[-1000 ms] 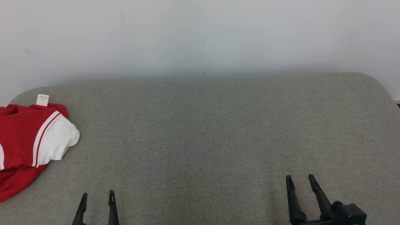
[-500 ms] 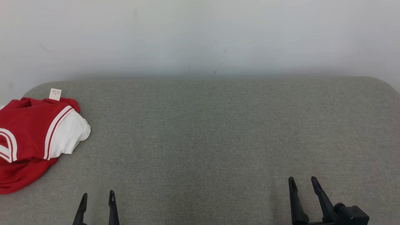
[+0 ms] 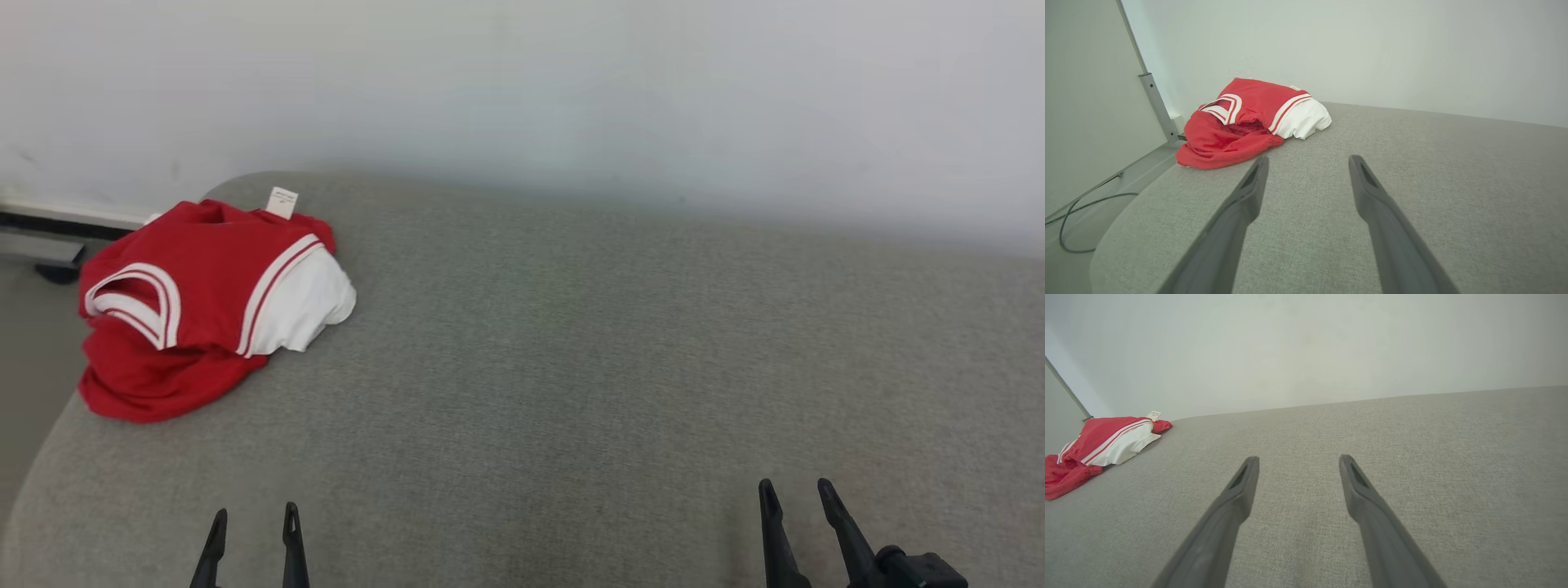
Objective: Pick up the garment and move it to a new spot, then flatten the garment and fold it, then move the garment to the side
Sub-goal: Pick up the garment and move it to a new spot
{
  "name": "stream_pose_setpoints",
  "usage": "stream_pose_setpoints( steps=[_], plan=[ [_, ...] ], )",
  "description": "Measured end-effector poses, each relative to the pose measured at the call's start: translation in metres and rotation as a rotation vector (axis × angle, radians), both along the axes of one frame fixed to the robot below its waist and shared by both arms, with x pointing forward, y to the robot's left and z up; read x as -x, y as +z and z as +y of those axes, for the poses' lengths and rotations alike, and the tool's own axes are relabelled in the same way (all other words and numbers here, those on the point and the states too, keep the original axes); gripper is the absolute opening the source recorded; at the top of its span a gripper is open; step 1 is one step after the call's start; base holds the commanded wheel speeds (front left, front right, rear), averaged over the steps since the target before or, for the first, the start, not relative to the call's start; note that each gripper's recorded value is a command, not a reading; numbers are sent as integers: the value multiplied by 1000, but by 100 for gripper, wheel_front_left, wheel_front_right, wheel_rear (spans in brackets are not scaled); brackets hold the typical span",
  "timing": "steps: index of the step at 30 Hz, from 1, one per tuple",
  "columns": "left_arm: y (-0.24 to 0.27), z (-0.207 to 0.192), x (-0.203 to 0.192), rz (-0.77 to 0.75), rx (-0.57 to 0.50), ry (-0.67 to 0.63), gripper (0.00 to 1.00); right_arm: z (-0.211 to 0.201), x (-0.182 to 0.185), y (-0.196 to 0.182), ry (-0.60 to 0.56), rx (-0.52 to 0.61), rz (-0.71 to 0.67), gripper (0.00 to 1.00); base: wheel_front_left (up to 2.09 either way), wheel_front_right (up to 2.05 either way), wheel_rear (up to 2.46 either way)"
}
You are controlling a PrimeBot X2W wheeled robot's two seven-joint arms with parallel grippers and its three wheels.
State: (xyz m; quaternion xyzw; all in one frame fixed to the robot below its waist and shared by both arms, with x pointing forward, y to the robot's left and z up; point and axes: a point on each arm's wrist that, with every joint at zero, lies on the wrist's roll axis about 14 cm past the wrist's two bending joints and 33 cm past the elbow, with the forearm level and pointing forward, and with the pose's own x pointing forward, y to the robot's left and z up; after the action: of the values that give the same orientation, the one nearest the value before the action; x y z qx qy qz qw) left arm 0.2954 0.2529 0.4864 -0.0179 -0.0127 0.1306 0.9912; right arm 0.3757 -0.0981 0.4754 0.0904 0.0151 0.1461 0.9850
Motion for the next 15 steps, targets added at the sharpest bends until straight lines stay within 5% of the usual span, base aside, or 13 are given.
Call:
stream_pose_setpoints(
  steps=[15],
  plan=[
    [-5, 55, 68, 17, 0, 240, 100, 77, -11, -2, 222, -3, 8, 100, 0, 0, 0]
  ],
)
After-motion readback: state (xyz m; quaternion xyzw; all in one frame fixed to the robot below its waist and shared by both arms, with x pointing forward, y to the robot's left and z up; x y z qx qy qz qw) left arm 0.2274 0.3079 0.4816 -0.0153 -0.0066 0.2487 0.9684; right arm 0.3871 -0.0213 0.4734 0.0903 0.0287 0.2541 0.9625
